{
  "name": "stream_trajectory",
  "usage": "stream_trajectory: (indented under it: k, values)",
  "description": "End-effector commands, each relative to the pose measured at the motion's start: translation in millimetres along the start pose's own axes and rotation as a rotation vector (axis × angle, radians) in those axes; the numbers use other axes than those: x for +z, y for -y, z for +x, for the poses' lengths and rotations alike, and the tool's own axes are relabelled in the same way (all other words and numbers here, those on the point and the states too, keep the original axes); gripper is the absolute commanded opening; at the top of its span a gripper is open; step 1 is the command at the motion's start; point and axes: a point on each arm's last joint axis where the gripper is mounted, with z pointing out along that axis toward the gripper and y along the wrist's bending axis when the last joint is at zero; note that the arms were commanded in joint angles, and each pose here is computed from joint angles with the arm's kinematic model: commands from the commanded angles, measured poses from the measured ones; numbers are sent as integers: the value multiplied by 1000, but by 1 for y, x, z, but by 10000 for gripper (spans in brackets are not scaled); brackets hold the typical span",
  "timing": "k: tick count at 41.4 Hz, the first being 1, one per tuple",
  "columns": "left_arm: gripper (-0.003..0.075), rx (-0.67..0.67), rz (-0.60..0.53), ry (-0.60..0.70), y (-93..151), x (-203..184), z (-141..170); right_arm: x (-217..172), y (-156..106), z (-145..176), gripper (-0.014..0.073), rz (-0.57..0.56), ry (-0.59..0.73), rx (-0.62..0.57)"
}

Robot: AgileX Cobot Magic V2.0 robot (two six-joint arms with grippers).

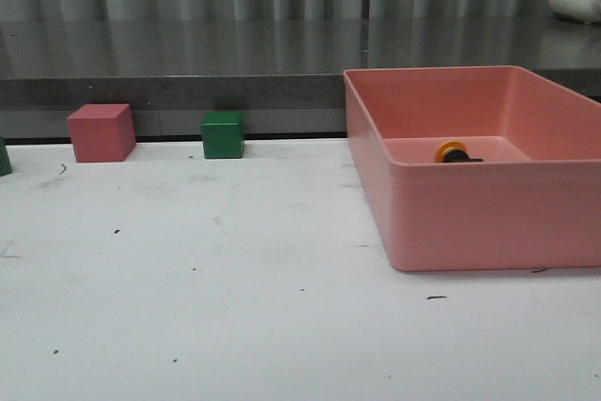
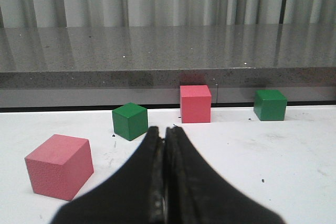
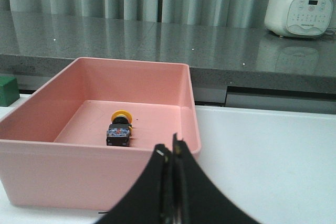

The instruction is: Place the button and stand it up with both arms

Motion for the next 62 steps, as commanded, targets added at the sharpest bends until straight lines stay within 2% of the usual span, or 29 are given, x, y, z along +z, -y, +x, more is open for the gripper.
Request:
stream_trajectory:
  k: [1, 27, 37, 43, 47, 53, 62]
  values:
    - [-20, -17, -5, 83, 0, -1, -3, -2, 1, -10, -69, 9, 110, -7]
    - [-20, -17, -6, 95, 0, -1, -4, -2, 1, -10, -69, 9, 111, -7]
    - [-20, -17, -7, 103, -1, -2, -5, -3, 1, -14, -69, 10, 149, -7]
    - [-20, -21, -11, 174, -1, -2, -11, -4, 1, -20, -69, 13, 214, -7]
    - [-20, -30, -15, 252, -2, -5, -23, -6, 1, -32, -69, 12, 229, -7]
    - [-20, -35, -13, 316, -3, -12, -55, -15, 1, -67, -69, 10, 241, -7]
    - [-20, -33, -1, 329, -3, -32, -117, -24, 2, -123, -69, 11, 202, -30]
